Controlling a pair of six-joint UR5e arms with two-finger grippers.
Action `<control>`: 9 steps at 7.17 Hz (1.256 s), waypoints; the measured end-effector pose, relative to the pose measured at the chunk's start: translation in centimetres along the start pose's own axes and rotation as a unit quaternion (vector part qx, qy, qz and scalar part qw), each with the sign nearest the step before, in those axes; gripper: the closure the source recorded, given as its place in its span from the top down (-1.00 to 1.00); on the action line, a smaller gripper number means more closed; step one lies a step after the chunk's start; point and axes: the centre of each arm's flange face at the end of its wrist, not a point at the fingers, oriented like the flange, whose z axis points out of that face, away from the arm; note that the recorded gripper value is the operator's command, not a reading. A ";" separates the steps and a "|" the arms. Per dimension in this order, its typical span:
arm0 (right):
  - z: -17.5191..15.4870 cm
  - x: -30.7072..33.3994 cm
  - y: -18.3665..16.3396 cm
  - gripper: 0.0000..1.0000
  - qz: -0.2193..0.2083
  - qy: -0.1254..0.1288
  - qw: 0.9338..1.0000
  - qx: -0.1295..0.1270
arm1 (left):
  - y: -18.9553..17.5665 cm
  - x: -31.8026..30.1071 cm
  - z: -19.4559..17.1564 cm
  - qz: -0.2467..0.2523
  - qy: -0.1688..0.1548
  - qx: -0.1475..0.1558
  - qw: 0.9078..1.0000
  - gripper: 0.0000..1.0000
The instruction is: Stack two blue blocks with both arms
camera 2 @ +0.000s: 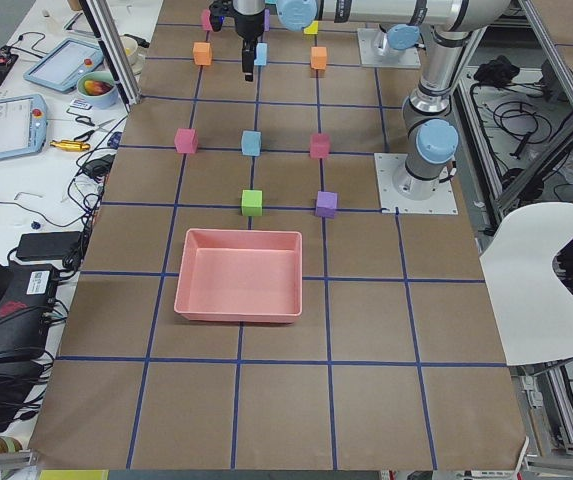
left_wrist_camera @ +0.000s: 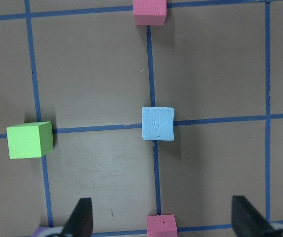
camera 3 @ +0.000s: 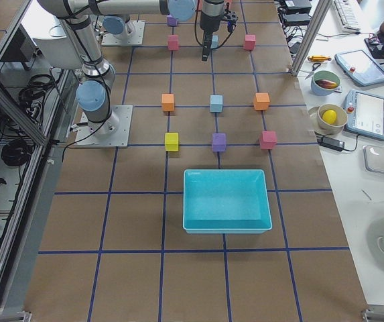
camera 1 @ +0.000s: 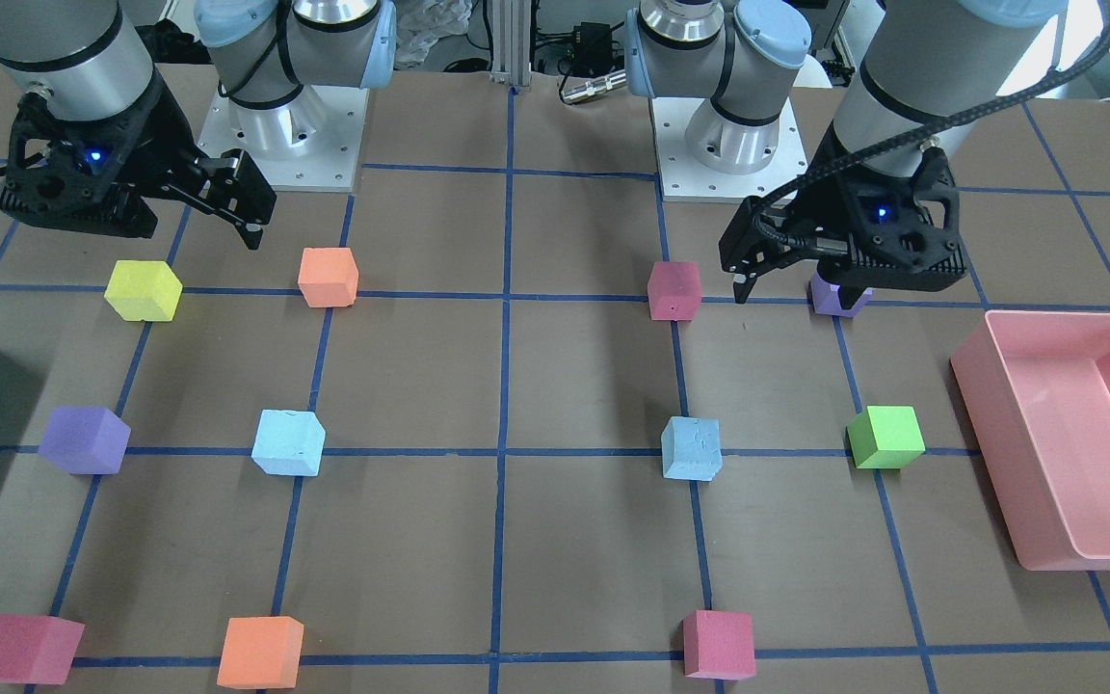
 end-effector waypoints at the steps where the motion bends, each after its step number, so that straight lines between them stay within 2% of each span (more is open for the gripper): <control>1: 1.1 0.0 -0.7 1.00 0.000 0.002 1.000 -0.011 | -0.3 0.0 1.2 0.000 0.001 -0.010 1.000 1.00; 2: 3.1 0.0 -2.2 1.00 0.000 0.003 1.000 -0.026 | -0.7 -0.1 2.8 0.003 0.002 -0.022 1.000 1.00; 3: 5.0 0.2 -4.1 1.00 0.002 0.002 1.000 -0.022 | -1.2 -0.1 5.1 0.003 0.003 -0.037 0.999 1.00; 4: 6.6 0.4 -6.2 1.00 0.005 -0.001 1.000 -0.008 | -1.9 -0.1 8.5 0.001 0.004 -0.042 0.999 1.00; 5: 8.7 0.5 -7.8 1.00 0.008 -0.004 1.000 -0.009 | -2.4 -0.1 12.4 0.000 0.004 -0.038 0.999 1.00; 7: 16.2 0.2 -10.5 1.00 0.009 -0.005 0.999 -0.046 | -1.5 0.0 20.0 -0.001 0.004 -0.035 0.999 1.00; 9: 21.8 0.1 -11.8 1.00 0.009 -0.006 0.999 -0.053 | -0.5 0.1 25.1 0.000 0.004 -0.032 0.999 1.00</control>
